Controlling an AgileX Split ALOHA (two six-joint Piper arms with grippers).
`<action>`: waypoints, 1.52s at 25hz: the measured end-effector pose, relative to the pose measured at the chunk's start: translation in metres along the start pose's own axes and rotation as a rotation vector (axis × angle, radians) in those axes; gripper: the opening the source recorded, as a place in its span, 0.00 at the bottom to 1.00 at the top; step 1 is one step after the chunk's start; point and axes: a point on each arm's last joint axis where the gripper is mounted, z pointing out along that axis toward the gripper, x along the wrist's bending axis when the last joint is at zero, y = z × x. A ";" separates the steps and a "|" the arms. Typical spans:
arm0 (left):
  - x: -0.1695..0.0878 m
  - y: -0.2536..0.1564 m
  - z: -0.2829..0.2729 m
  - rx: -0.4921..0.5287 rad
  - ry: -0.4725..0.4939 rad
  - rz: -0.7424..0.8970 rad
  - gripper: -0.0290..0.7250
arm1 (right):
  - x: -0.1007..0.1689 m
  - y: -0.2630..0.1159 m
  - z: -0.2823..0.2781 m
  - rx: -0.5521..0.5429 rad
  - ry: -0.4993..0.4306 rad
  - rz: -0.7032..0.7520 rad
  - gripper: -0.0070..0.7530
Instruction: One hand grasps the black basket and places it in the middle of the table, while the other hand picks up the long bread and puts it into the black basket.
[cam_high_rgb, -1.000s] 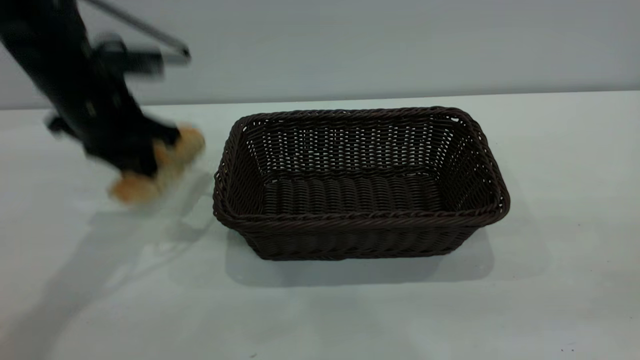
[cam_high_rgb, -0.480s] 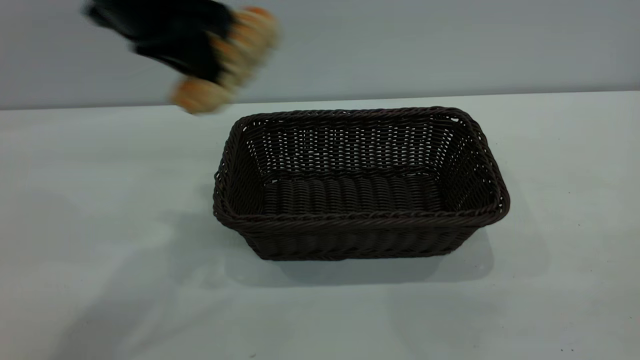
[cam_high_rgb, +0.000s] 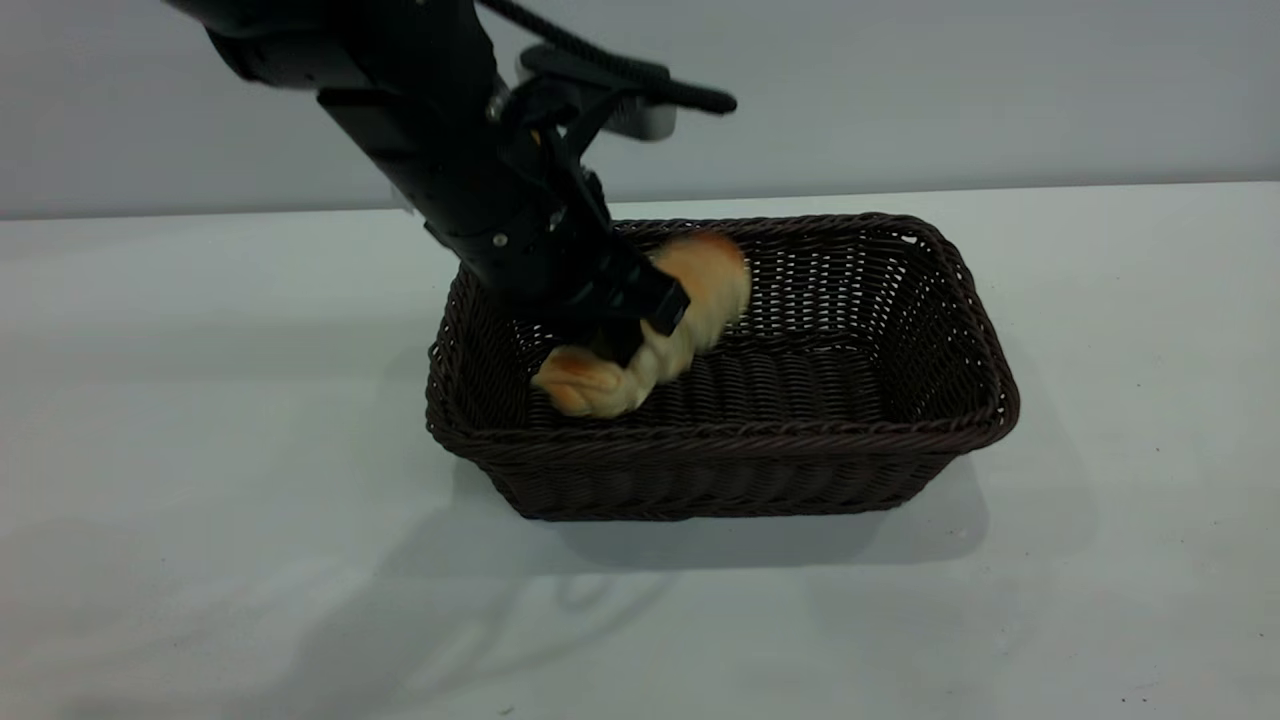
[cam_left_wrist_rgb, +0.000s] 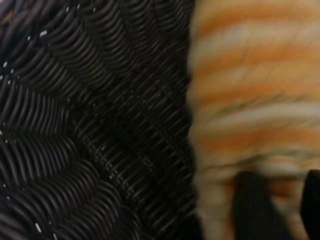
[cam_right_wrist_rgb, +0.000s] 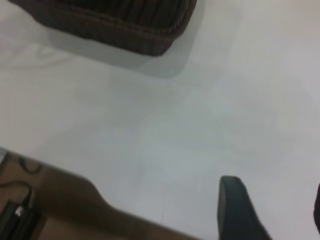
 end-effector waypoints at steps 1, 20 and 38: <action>0.000 0.000 0.000 0.000 0.000 -0.001 0.51 | 0.000 -0.001 -0.002 -0.018 -0.002 -0.001 0.52; -0.012 -0.003 -0.248 -0.019 0.027 0.117 0.79 | 0.001 -0.009 -0.011 -0.086 -0.008 -0.007 0.52; -0.022 -0.181 -0.314 0.165 0.027 -0.019 0.79 | 0.001 -0.009 -0.011 -0.088 -0.008 -0.007 0.52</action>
